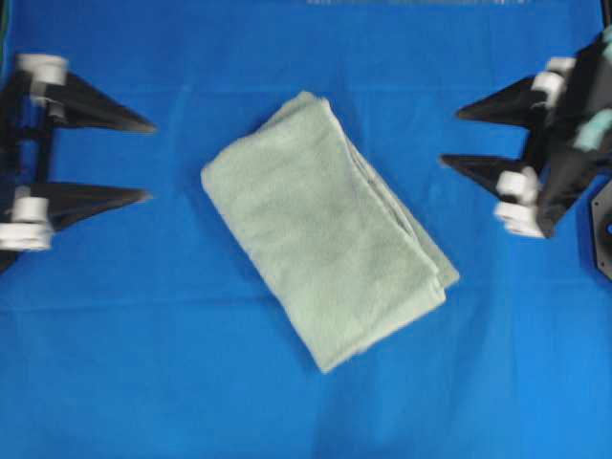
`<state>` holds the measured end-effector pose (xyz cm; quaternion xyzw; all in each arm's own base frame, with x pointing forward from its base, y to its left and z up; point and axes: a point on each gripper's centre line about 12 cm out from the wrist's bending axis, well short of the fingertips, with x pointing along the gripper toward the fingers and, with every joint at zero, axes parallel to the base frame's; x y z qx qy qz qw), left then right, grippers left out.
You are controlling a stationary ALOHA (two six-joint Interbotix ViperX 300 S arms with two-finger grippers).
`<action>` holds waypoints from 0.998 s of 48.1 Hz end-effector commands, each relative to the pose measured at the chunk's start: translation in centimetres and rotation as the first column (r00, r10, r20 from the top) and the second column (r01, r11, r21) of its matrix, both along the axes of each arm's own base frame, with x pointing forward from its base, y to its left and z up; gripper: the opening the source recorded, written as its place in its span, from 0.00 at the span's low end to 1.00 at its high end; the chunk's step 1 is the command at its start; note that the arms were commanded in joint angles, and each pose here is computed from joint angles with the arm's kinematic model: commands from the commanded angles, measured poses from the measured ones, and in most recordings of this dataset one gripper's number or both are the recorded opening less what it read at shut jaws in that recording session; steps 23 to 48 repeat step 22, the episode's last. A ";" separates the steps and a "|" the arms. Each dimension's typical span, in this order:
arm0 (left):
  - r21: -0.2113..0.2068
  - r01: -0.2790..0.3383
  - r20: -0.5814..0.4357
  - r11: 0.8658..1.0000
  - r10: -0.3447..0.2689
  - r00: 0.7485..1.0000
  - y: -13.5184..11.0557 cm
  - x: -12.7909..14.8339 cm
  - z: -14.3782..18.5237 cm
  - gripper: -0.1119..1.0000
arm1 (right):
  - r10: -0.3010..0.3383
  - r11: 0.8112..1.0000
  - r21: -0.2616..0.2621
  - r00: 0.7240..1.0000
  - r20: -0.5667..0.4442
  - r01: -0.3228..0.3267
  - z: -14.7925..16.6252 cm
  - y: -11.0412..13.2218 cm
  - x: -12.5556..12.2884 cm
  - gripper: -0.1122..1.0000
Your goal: Fold a bath towel.
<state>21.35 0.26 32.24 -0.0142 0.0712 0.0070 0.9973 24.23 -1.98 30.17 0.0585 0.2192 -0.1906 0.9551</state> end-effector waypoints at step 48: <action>-0.056 -0.056 0.014 0.997 0.056 0.998 0.5 -8.3 -7.6 0.79 | 0.078 0.997 -0.037 0.981 0.179 -0.073 -5.0 -0.8 -9.3 0.66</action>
